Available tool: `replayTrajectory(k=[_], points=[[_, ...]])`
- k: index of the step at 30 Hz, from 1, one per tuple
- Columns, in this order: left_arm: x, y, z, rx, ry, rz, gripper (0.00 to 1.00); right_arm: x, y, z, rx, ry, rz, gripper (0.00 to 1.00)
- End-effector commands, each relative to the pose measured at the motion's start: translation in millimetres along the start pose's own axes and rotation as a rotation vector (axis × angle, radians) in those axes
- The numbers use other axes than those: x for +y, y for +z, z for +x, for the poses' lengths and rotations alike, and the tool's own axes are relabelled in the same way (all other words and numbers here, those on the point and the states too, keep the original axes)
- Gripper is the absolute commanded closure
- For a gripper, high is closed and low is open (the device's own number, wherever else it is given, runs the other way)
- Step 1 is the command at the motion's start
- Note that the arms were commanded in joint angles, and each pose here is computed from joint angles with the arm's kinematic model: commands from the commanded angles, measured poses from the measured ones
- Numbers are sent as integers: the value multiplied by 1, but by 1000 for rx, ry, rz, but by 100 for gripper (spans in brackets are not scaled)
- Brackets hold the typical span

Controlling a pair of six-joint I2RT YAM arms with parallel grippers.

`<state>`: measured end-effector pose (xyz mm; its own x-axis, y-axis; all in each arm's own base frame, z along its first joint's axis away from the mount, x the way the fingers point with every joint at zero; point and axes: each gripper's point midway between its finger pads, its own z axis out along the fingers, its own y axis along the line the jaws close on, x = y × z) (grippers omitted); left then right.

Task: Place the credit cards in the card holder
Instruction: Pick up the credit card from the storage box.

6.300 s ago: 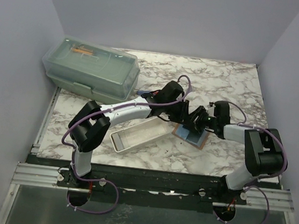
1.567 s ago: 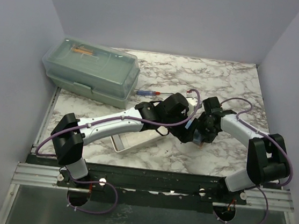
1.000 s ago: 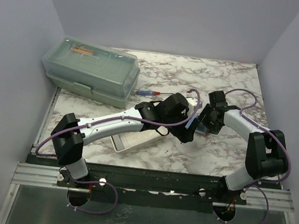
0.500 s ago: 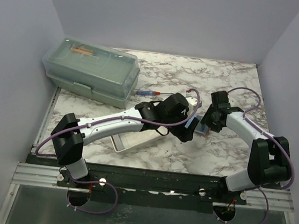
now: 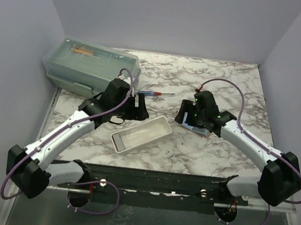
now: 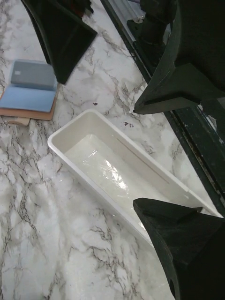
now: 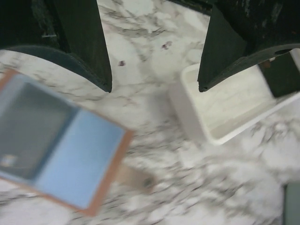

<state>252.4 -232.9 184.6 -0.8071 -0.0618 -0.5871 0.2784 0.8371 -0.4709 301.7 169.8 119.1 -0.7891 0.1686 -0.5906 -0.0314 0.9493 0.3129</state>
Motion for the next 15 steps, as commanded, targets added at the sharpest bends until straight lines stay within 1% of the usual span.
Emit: replayTrajectory(k=[1,4,8,11,15], points=[[15,-47,-4,-84,-57,-84,21,90,-5,18,37,-41,-229,22],[23,-81,-22,-191,-38,-151,19,143,-4,34,87,-13,-353,22],[15,-128,-50,-341,4,-154,16,199,9,58,187,-7,-477,22],[13,-145,-60,-395,25,-156,14,232,26,83,264,-47,-501,22],[12,-152,-60,-398,51,-153,14,267,33,107,343,-65,-586,21]])
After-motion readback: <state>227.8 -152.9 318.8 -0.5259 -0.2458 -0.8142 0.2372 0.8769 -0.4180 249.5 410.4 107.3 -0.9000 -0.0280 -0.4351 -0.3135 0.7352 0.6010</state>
